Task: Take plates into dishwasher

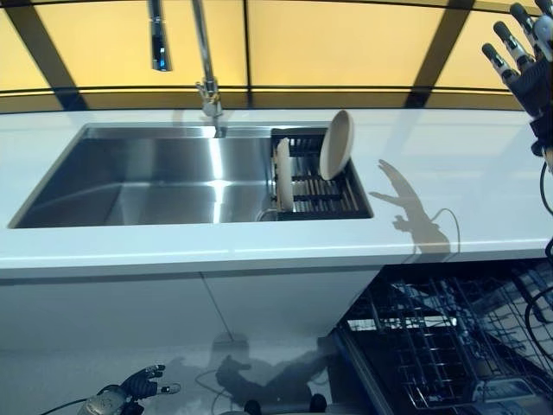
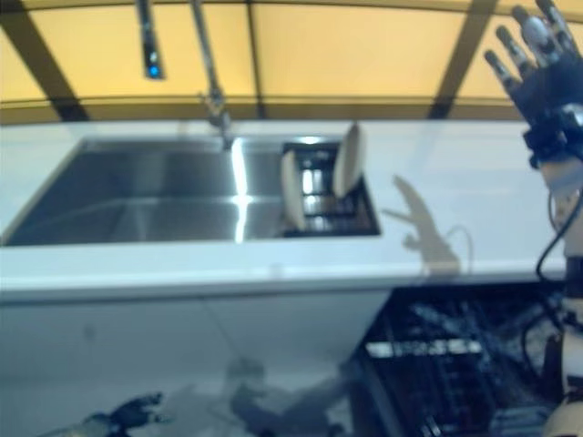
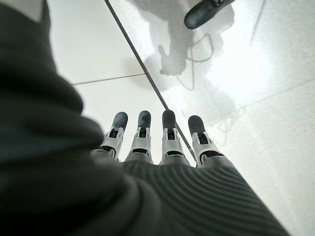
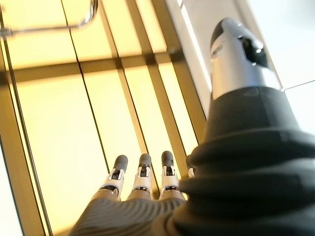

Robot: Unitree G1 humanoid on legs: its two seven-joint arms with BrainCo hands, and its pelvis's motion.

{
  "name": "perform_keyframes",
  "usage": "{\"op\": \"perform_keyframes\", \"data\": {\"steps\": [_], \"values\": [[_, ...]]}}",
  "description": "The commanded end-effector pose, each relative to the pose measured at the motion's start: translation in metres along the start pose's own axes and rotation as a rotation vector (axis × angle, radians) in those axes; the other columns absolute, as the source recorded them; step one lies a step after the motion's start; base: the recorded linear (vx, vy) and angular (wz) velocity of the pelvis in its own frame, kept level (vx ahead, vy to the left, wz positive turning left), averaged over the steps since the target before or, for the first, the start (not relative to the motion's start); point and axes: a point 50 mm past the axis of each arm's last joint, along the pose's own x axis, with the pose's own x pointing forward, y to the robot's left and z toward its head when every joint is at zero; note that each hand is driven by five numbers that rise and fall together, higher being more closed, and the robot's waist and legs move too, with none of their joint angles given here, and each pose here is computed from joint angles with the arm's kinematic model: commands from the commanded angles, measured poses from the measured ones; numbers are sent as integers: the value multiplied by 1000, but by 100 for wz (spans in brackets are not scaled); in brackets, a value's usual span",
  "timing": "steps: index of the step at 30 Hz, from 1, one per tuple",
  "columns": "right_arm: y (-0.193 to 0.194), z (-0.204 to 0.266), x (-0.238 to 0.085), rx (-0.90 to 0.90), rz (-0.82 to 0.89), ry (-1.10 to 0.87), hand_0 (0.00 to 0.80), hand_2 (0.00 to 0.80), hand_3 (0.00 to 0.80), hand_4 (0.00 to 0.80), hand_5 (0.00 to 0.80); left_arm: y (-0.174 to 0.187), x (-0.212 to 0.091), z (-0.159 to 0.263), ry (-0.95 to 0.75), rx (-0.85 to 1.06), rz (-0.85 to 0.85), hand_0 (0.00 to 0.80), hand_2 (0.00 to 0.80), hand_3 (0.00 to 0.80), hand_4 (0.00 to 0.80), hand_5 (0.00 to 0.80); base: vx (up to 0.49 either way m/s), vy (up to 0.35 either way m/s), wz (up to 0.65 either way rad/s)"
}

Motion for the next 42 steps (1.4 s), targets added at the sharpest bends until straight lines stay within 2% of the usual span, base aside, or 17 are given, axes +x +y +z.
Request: {"op": "perform_keyframes", "data": {"steps": [1,5,13,19,21,26,30,42], "values": [[-7,48,13,-193,-120,-46,0,0,0,0,0,0,7,17,-31,54,-6,0,0,0,0,0,88,-16,0],[-6,47,25,-385,-203,10,0,0,0,0,0,-20,15,24,-14,71,-36,0,0,0,0,0,79,-23,-1],[10,16,37,-462,-188,120,0,0,0,0,0,-23,20,36,-38,91,4,0,0,0,0,0,35,21,5],[6,-14,33,-474,-160,227,0,0,0,0,0,-23,20,68,-134,255,-42,0,0,0,0,0,47,343,11],[-1,-22,26,-515,-168,261,0,0,0,0,0,-15,18,79,-159,254,-25,0,0,0,0,0,53,326,7],[-1,-30,28,-589,-153,302,0,0,0,0,0,14,11,50,-41,163,44,0,0,0,0,0,103,234,-31],[1,-16,35,-631,-177,284,0,0,0,0,0,24,12,53,-23,71,71,0,0,0,0,0,52,-39,-27],[-4,-5,40,-701,-284,362,0,0,0,0,0,-8,20,36,50,83,6,0,0,0,0,0,101,-50,-1]]}}
